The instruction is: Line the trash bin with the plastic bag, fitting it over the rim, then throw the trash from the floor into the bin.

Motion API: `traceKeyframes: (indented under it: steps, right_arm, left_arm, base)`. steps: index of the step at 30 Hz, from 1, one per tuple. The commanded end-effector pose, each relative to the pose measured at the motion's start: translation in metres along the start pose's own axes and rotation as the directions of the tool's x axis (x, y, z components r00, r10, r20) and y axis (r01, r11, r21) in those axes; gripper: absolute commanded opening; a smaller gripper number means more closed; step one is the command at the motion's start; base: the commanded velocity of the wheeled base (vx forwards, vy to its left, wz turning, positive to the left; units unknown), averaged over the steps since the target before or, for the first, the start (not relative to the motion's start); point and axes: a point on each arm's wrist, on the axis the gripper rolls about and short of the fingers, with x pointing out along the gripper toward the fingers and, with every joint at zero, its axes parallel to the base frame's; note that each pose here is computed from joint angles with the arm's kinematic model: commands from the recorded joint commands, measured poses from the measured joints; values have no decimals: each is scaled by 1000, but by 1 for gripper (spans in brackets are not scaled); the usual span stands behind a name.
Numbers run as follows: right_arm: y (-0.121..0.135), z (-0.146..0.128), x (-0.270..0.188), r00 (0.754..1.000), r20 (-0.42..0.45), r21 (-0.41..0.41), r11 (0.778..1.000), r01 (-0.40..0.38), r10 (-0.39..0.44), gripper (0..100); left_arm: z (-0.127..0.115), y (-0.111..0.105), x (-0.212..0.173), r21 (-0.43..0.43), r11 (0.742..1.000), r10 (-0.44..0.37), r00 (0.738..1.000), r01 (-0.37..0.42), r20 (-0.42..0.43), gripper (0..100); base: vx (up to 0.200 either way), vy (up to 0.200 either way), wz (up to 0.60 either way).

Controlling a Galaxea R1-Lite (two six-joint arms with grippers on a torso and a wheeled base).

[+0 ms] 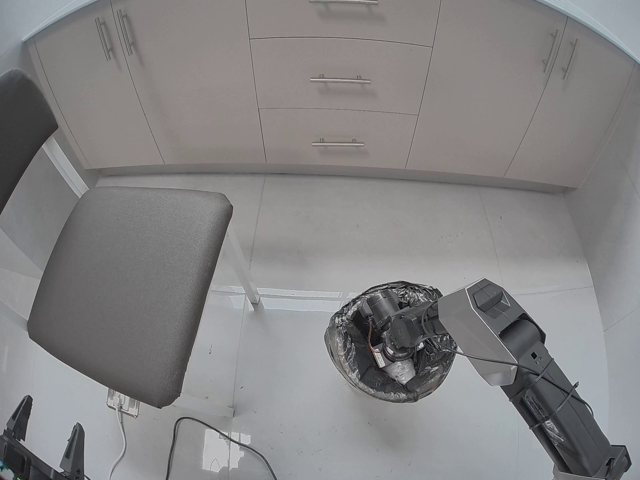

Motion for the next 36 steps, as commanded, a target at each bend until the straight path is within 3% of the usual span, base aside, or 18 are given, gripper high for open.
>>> traceKeyframes:
  steps: [1, 9, 18, 24, 26, 31, 36]
  right_arm:
    - [0, -4, 6, 1000, -6, 1, 1000, 2, -2, 0]
    - [-3, -2, 6, 1000, 1, 13, 1000, 4, -4, 0]
    - [-18, 39, -55, 994, 110, 45, 999, -13, 8, 0]
    - [-23, 60, -127, 988, 153, 21, 999, -39, 35, 0]
    - [-26, 67, -173, 983, 175, -5, 999, -51, 51, 0]
    - [-37, 62, -257, 985, 157, -59, 997, -56, 65, 0]
    - [-80, 29, -375, 985, 153, -125, 987, 102, -82, 0]
  left_arm:
    - [-4, 0, 0, 0, 1000, 0, 1000, 0, 3, 100]
    - [-4, 0, 0, 0, 1000, 0, 1000, 0, 3, 100]
    - [-4, 0, 0, 0, 1000, 0, 1000, 0, 2, 100]
    - [-4, 0, 0, 0, 1000, 0, 1000, 0, 3, 100]
    - [-4, 0, 0, 0, 1000, 0, 1000, 0, 2, 100]
    - [-4, 0, 0, 0, 1000, 0, 1000, 0, 2, 100]
    - [-4, 0, 0, 0, 1000, 0, 1000, 0, 3, 100]
  base:
    - [0, 0, 0]
    - [0, 0, 0]
    - [0, 0, 0]
    - [0, 0, 0]
    - [0, 0, 0]
    - [0, 0, 0]
    - [0, 0, 0]
